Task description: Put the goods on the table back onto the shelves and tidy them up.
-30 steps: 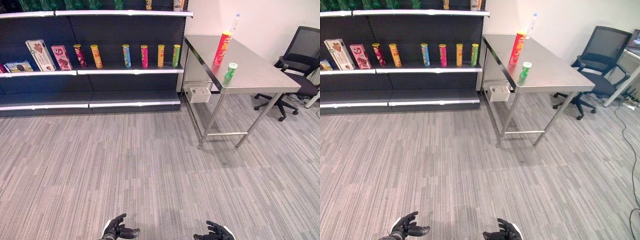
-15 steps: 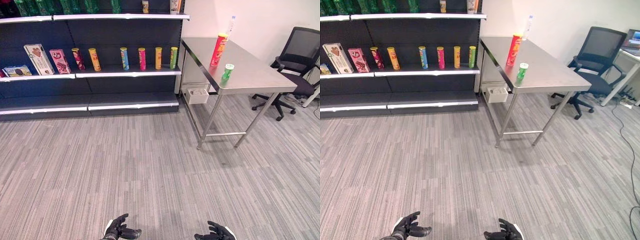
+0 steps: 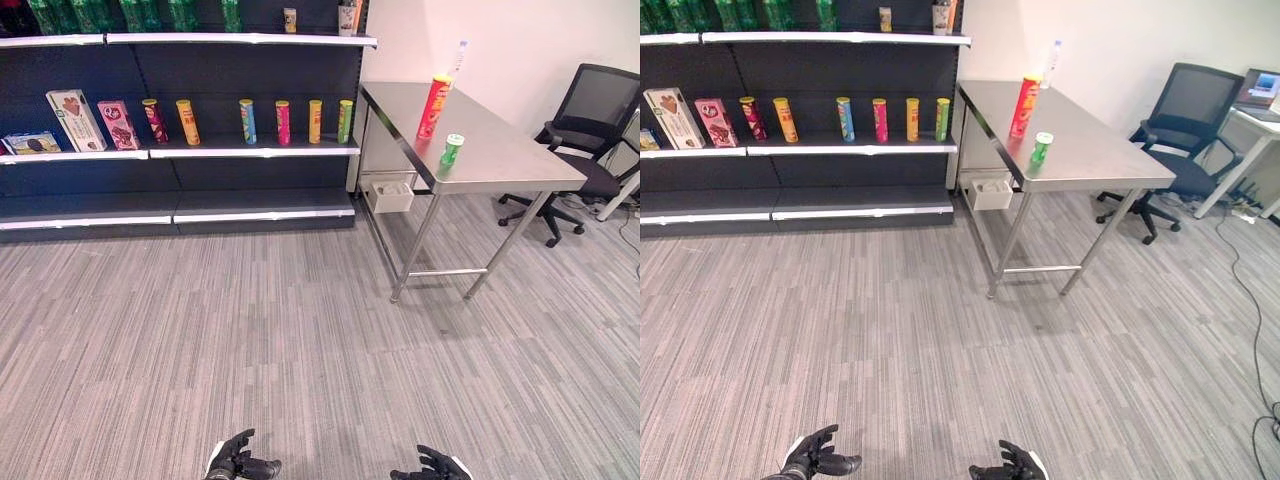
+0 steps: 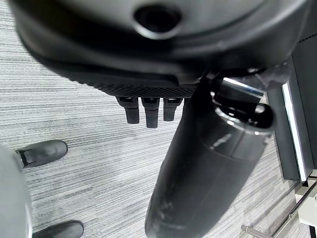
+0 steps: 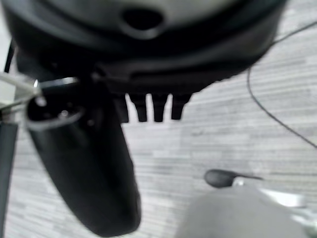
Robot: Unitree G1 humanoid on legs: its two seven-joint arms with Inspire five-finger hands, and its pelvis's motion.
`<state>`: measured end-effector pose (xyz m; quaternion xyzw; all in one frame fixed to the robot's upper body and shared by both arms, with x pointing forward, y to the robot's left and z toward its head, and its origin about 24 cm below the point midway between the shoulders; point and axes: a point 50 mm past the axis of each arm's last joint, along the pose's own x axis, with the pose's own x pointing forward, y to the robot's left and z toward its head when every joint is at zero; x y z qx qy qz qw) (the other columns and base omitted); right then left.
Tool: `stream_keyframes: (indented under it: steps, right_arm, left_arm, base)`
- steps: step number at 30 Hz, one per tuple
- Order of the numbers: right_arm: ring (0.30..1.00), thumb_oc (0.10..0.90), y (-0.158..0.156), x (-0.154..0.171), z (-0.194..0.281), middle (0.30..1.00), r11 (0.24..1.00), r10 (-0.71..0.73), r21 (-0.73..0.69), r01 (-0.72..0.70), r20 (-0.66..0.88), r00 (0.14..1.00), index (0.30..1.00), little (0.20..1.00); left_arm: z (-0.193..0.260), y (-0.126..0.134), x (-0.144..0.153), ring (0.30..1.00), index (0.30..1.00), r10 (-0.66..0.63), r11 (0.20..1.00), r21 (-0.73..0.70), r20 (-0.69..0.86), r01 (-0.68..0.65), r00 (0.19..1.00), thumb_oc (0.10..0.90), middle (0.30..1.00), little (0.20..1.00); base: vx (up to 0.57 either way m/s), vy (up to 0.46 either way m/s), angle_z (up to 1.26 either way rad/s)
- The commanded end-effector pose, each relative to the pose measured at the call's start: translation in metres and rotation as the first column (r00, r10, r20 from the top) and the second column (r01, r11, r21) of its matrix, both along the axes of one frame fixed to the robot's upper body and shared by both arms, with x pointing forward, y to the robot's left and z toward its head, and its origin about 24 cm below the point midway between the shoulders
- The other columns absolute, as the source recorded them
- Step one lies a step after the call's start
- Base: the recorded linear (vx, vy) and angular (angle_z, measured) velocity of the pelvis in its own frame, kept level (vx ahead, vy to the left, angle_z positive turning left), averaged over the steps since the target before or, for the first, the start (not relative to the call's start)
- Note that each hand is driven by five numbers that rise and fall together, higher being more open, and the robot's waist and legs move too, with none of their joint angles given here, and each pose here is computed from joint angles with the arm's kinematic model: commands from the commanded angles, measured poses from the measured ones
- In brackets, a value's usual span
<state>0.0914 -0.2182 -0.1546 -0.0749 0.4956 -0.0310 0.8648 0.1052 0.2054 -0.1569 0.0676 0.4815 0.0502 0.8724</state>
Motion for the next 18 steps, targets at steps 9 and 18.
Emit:
stream_keyframes:
  steps: [9, 18]
  right_arm:
    - [0.9, 0.8, -0.002, 0.023, 0.007, 0.9, 1.0, -0.024, -0.005, 0.025, 0.093, 0.995, 0.9, 0.9]
    - [0.9, 0.8, -0.007, 0.03, 0.011, 0.9, 1.0, -0.026, -0.005, 0.027, 0.125, 0.992, 0.9, 0.9]
  left_arm:
    - [0.012, 0.005, 0.033, 0.9, 0.9, -0.054, 0.998, 0.04, 0.112, 0.049, 0.992, 0.8, 0.9, 0.9]
    - [0.019, 0.002, 0.048, 0.9, 0.9, -0.053, 0.998, 0.025, 0.165, 0.049, 0.985, 0.8, 0.9, 0.9]
  base:
    - [0.0, 0.0, 0.0]
    - [-0.01, -0.028, 0.0]
